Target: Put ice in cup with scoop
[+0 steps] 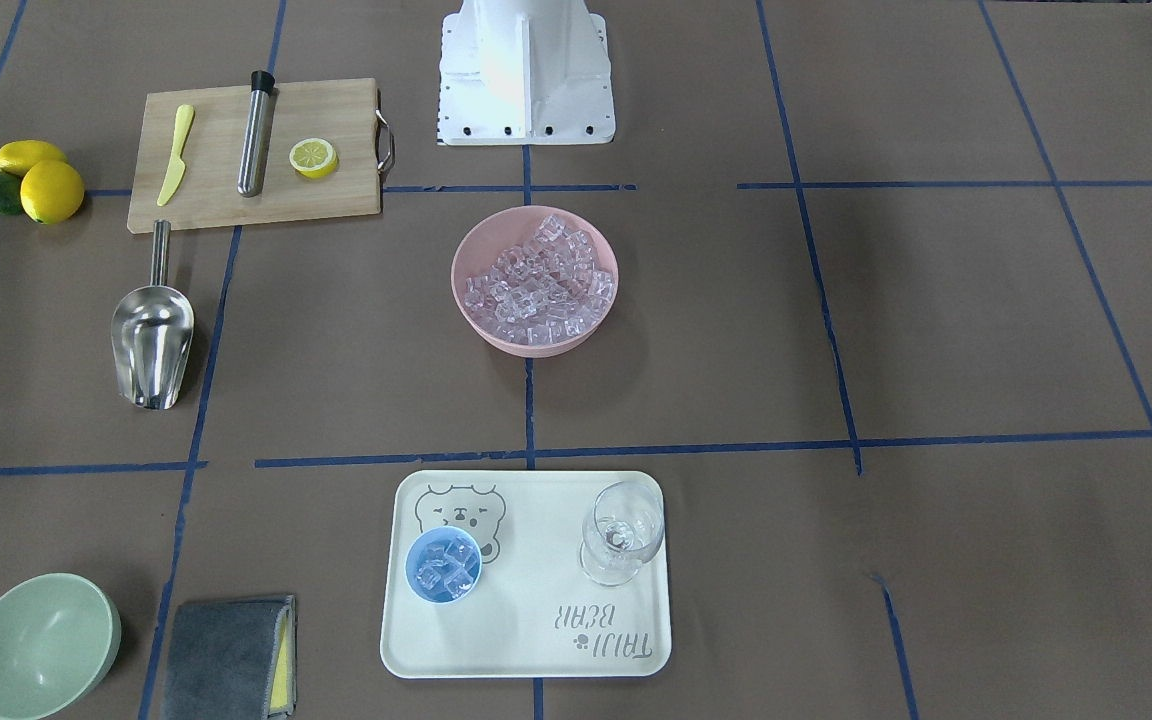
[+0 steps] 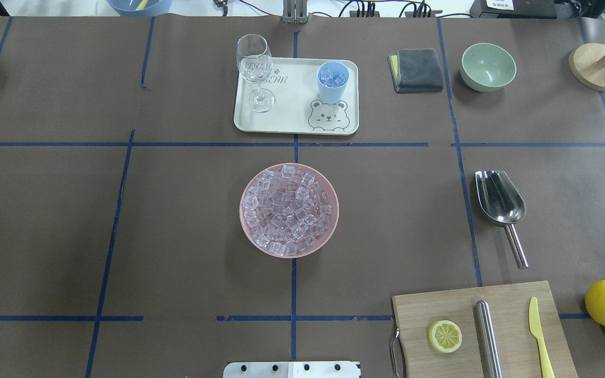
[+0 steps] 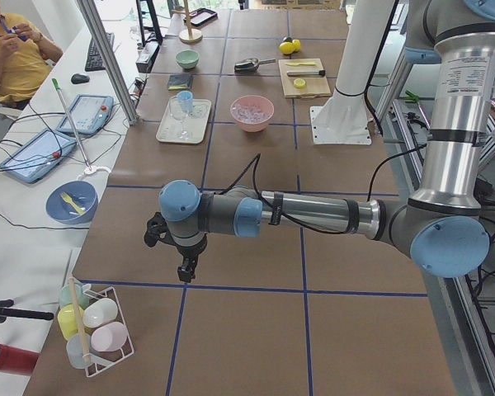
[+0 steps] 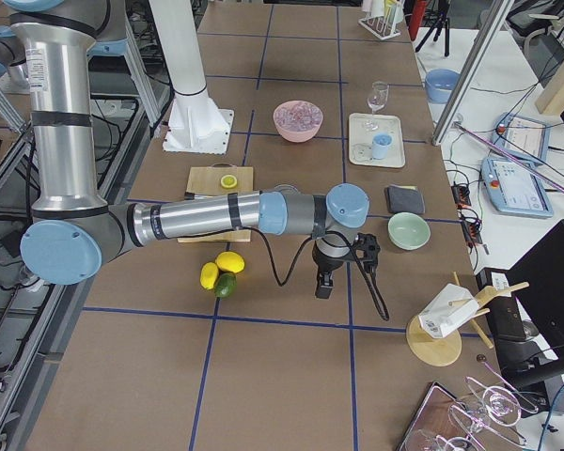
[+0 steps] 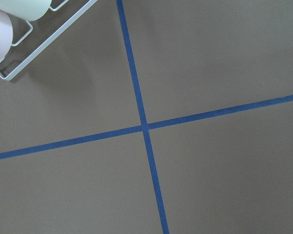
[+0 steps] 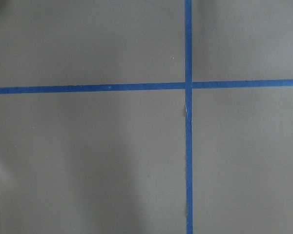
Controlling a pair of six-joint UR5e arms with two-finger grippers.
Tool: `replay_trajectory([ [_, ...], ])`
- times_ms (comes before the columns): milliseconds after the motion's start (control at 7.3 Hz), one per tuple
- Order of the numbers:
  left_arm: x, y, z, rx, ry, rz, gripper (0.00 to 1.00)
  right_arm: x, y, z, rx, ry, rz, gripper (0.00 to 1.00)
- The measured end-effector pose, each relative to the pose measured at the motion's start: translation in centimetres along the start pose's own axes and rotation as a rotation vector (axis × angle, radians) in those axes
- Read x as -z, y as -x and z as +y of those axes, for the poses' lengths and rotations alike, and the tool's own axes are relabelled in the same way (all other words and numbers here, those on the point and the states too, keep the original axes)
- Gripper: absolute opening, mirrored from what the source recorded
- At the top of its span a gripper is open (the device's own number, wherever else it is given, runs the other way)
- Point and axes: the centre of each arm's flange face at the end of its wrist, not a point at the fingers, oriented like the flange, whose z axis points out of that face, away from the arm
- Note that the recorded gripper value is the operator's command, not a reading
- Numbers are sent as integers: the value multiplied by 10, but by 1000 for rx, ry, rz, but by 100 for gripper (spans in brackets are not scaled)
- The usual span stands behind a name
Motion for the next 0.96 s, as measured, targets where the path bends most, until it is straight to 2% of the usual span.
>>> replay_trajectory([
  [959, -1, 2, 5, 48, 49, 4, 100, 1, 1, -1, -6, -2, 0, 100],
])
